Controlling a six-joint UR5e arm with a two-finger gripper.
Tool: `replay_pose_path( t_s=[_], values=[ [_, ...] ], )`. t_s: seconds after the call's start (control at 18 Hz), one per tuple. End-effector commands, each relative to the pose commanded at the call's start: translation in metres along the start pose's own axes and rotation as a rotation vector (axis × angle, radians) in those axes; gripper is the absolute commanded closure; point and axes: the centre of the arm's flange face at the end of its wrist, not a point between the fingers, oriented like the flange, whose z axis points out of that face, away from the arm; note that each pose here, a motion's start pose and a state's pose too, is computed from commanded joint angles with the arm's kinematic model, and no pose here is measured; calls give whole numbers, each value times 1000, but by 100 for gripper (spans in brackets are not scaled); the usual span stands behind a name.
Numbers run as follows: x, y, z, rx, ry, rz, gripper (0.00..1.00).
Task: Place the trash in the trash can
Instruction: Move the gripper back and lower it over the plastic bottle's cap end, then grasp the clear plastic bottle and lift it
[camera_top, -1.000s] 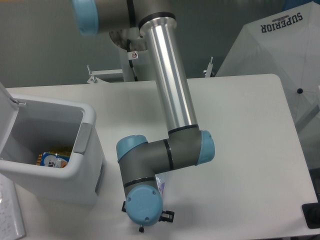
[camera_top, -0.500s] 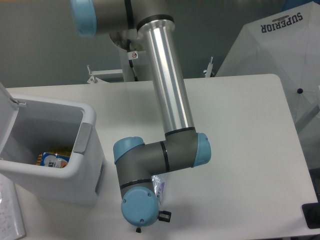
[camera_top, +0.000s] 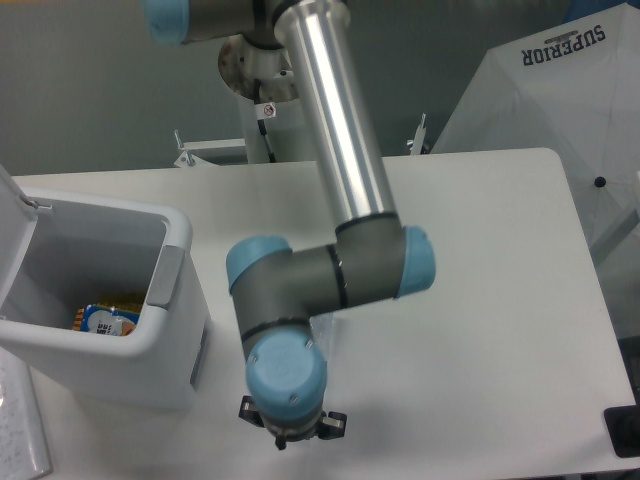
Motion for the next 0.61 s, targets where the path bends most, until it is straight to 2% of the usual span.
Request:
replay_pose_path(
  t_s=[0.22, 0.44, 0.61],
  values=[
    [-12, -7, -53, 178, -1, 1, 87],
    [-15, -7, -118, 350, 109, 10, 86],
    [-2, -5, -172, 503, 228, 52, 86]
  ],
)
